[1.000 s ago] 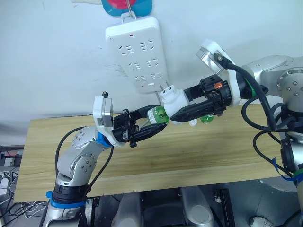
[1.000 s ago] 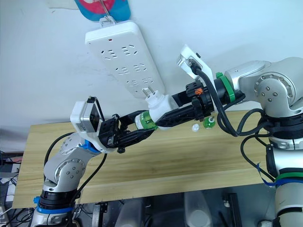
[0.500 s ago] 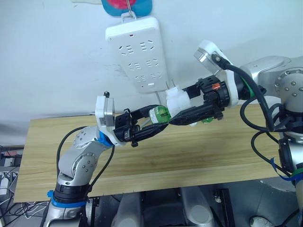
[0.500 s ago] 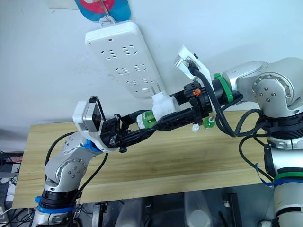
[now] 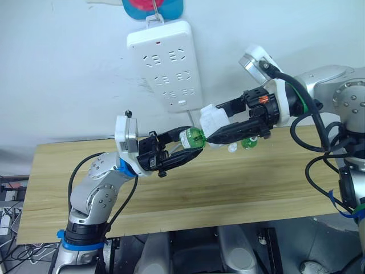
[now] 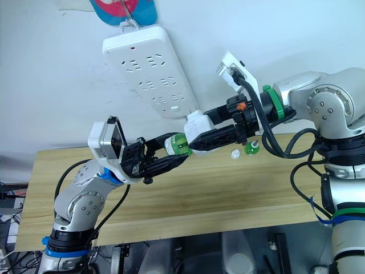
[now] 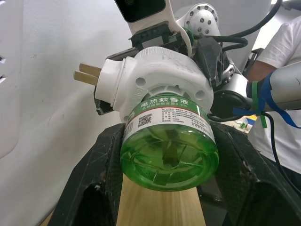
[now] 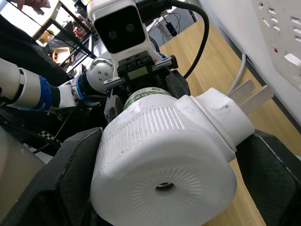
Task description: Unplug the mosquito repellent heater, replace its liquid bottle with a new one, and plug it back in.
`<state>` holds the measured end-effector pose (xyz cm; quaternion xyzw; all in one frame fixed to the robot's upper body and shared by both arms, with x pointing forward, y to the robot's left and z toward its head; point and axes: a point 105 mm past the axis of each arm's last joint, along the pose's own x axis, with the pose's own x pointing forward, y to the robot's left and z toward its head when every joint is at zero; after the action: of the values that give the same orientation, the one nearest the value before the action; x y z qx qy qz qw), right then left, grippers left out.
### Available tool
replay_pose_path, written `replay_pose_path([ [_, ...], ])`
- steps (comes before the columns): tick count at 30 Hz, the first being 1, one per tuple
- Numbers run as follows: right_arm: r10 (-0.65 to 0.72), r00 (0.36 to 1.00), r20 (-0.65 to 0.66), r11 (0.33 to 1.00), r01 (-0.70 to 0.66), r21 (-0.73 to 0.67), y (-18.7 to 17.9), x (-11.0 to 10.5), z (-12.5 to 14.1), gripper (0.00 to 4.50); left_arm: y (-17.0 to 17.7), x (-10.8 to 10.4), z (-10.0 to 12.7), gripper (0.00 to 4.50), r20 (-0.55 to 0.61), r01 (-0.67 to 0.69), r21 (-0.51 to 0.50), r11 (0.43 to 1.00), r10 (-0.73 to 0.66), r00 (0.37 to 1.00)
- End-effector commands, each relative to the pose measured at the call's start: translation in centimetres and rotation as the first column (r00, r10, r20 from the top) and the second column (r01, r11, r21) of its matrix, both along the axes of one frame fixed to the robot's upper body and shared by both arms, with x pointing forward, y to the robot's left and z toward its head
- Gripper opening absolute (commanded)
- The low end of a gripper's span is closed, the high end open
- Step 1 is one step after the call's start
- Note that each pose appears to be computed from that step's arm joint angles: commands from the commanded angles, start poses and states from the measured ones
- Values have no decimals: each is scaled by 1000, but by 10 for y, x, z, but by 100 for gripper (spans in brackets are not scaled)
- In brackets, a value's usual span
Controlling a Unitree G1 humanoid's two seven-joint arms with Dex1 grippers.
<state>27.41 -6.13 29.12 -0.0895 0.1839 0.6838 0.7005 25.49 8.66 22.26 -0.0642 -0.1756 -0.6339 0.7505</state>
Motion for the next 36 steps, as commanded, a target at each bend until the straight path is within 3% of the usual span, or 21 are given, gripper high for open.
replay_pose_path([
  [1, -28, 998, 54, 1000, 28, 0, -7, 3, 9, 444, -1, -8, 6, 233, 44, 23, -21, 1000, -22, 999],
  [20, -47, 998, 49, 999, 48, -17, -16, 6, 9, 444, -1, -7, 6, 233, 47, 17, -22, 1000, -16, 999],
  [30, 6, 1000, 28, 1000, -6, 8, -6, -5, 12, 444, -3, -5, 7, 233, 51, 17, -28, 999, -16, 999],
  [36, -34, 998, 45, 999, 34, 7, -9, 3, 12, 444, -1, -6, 8, 233, 52, 16, -29, 999, -14, 999],
])
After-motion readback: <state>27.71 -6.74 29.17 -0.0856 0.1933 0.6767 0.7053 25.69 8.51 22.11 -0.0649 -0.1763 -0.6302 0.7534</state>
